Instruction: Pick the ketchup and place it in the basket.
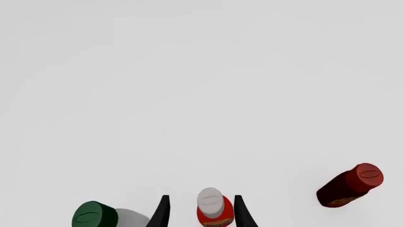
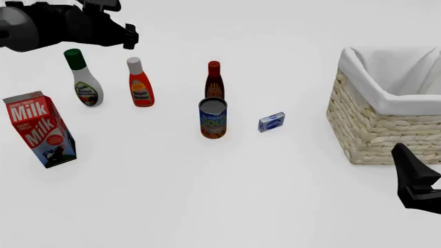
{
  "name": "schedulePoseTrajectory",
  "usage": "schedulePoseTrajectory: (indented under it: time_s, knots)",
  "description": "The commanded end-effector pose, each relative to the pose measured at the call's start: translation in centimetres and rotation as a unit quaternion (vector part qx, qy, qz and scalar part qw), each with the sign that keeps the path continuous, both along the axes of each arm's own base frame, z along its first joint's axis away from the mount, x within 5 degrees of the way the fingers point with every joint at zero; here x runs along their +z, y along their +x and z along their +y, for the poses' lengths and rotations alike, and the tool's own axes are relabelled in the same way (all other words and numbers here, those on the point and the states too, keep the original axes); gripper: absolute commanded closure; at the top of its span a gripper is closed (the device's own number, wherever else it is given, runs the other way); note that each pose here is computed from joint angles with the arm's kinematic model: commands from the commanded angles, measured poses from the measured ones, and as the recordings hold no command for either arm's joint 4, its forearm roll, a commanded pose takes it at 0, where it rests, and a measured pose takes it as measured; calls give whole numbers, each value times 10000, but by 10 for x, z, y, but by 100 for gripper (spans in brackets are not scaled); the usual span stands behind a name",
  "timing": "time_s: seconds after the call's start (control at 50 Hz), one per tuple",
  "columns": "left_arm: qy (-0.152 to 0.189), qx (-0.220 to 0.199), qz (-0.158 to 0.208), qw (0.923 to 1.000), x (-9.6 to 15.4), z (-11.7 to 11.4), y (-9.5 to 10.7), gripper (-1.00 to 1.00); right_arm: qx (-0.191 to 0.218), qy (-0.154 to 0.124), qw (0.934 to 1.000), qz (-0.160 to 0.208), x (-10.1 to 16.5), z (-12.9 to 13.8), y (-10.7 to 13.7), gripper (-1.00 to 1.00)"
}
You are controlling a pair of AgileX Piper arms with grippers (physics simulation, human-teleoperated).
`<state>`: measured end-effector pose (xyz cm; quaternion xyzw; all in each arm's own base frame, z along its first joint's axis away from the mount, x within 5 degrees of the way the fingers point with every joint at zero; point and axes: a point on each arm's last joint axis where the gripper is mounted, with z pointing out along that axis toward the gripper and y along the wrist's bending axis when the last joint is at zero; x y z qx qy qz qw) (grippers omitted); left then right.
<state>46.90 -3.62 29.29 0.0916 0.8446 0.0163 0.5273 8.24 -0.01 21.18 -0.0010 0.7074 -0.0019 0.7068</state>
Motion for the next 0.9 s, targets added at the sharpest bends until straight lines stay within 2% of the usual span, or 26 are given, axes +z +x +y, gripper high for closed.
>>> schedulePoseTrajectory:
  time_s: [0.02,0.9]
  knots:
    - [0,-6,45,10000,-8,-1,5,-100,-2,6,10000,8,0,0,0,-100]
    - [-99,32,213,9997,-38,-4,19,-100,-7,32,10000,53,-1,0,2,-100]
